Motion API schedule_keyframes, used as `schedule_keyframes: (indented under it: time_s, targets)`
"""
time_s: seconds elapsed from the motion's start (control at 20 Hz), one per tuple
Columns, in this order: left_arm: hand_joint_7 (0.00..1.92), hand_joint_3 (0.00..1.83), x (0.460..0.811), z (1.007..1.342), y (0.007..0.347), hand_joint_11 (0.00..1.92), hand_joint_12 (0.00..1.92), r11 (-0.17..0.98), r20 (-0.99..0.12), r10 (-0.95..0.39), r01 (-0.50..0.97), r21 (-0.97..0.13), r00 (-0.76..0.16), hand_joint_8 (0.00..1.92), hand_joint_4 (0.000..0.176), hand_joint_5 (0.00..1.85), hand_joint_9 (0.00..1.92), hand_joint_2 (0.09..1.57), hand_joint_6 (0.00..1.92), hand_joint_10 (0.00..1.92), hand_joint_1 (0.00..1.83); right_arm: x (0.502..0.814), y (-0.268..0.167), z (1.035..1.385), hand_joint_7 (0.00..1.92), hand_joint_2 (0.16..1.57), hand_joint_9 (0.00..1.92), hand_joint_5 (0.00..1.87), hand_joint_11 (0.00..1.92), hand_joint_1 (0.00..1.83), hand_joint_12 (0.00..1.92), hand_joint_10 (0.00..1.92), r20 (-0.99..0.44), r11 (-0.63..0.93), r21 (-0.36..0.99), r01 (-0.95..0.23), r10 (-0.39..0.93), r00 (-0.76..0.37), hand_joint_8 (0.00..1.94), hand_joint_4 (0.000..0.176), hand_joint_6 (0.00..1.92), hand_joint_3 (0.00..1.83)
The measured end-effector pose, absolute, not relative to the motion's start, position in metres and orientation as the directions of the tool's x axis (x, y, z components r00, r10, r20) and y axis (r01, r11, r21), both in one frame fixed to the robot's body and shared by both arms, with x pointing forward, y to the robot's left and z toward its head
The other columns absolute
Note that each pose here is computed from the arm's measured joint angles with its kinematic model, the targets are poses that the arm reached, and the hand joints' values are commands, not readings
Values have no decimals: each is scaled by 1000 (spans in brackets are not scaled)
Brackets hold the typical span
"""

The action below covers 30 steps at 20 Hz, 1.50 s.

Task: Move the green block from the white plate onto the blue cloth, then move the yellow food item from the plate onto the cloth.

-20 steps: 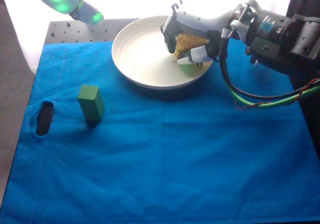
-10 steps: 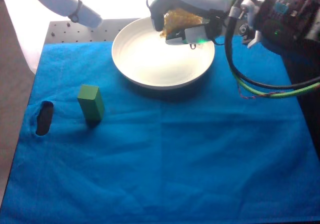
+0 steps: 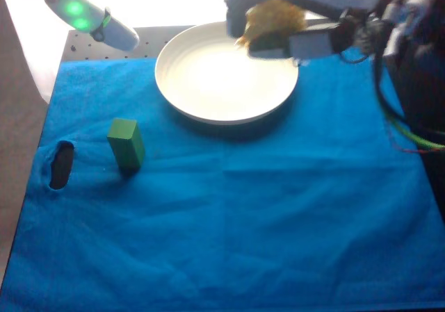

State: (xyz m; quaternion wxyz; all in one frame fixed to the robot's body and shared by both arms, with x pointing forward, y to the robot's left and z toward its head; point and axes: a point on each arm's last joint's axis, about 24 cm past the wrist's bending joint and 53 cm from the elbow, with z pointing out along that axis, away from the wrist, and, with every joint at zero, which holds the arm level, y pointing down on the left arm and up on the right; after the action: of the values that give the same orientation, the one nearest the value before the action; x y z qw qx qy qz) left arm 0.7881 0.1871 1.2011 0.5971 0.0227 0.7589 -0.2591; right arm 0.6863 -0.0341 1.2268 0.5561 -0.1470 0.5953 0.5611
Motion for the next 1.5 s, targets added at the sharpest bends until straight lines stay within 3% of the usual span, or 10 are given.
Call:
schedule_keyframes:
  time_s: [0.25, 0.4, 0.75, 1.05, 1.1, 1.15, 1.25, 1.3, 1.4, 1.5]
  targets:
    - [368, 0, 785, 1201, 187, 429, 385, 862, -918, -275, 349, -367, -286, 0, 87, 213, 519, 854, 0, 6, 795, 650, -38, 1199, 1110, 1099, 1184, 951, 1004, 1277, 1327, 844, -843, 304, 507, -807, 373, -389, 996, 0, 791, 0]
    - [369, 5, 784, 1201, 195, 454, 309, 864, -917, -283, 340, -371, -283, 5, 80, 194, 491, 867, 0, 0, 771, 641, -47, 1186, 996, 1118, 1143, 948, 971, 1260, 1524, 1101, -832, 304, 530, -791, 367, -417, 1023, 0, 980, 1]
    - [389, 1, 782, 1195, 199, 469, 307, 865, -912, -285, 331, -377, -295, 7, 74, 251, 495, 865, 13, 3, 769, 623, -50, 1139, 1147, 1099, 1319, 899, 1047, 1275, 1204, 449, -808, 322, 585, -745, 317, -497, 872, 0, 953, 1]
    - [413, 5, 782, 1195, 199, 470, 294, 865, -912, -286, 330, -378, -295, 11, 90, 270, 514, 880, 11, 8, 773, 619, -44, 1123, 1077, 1124, 1163, 851, 845, 1247, 1290, 460, -791, 321, 609, -725, 309, -528, 959, 0, 1058, 0]
    - [409, 6, 782, 1195, 199, 472, 292, 865, -912, -285, 331, -378, -295, 8, 89, 275, 511, 884, 11, 7, 760, 619, -44, 1123, 1029, 1090, 1074, 794, 710, 1334, 1410, 466, -790, 321, 610, -724, 311, -528, 952, 0, 441, 3]
    - [408, 6, 782, 1195, 199, 465, 287, 865, -912, -286, 330, -378, -295, 7, 89, 272, 508, 886, 8, 5, 757, 620, -45, 1122, 770, 992, 803, 687, 513, 1091, 1495, 404, -789, 323, 611, -722, 311, -529, 441, 0, 133, 0]
    - [410, 6, 782, 1195, 199, 477, 288, 865, -912, -286, 330, -378, -295, 7, 88, 219, 516, 893, 3, 8, 767, 620, -46, 1119, 388, 903, 425, 280, 82, 736, 1300, 127, -790, 331, 612, -719, 308, -530, 26, 79, 4, 0]
    - [415, 7, 782, 1195, 199, 473, 278, 865, -912, -286, 330, -378, -295, 7, 95, 246, 512, 901, 12, 5, 744, 620, -47, 1120, 96, 826, 129, 12, 2, 509, 620, 20, -789, 330, 612, -719, 311, -529, 12, 172, 1, 0]
    - [415, 0, 782, 1195, 198, 432, 252, 864, -912, -286, 331, -378, -296, 5, 78, 228, 500, 876, 2, 0, 718, 623, -49, 1123, 3, 803, 14, 0, 0, 376, 455, 1, -785, 329, 617, -715, 326, -527, 0, 176, 0, 0]
    - [423, 0, 782, 1195, 199, 416, 242, 865, -912, -285, 330, -378, -296, 7, 85, 231, 493, 875, 3, 0, 687, 624, -50, 1124, 0, 779, 2, 0, 0, 347, 401, 0, -783, 331, 619, -712, 331, -527, 0, 176, 0, 0]
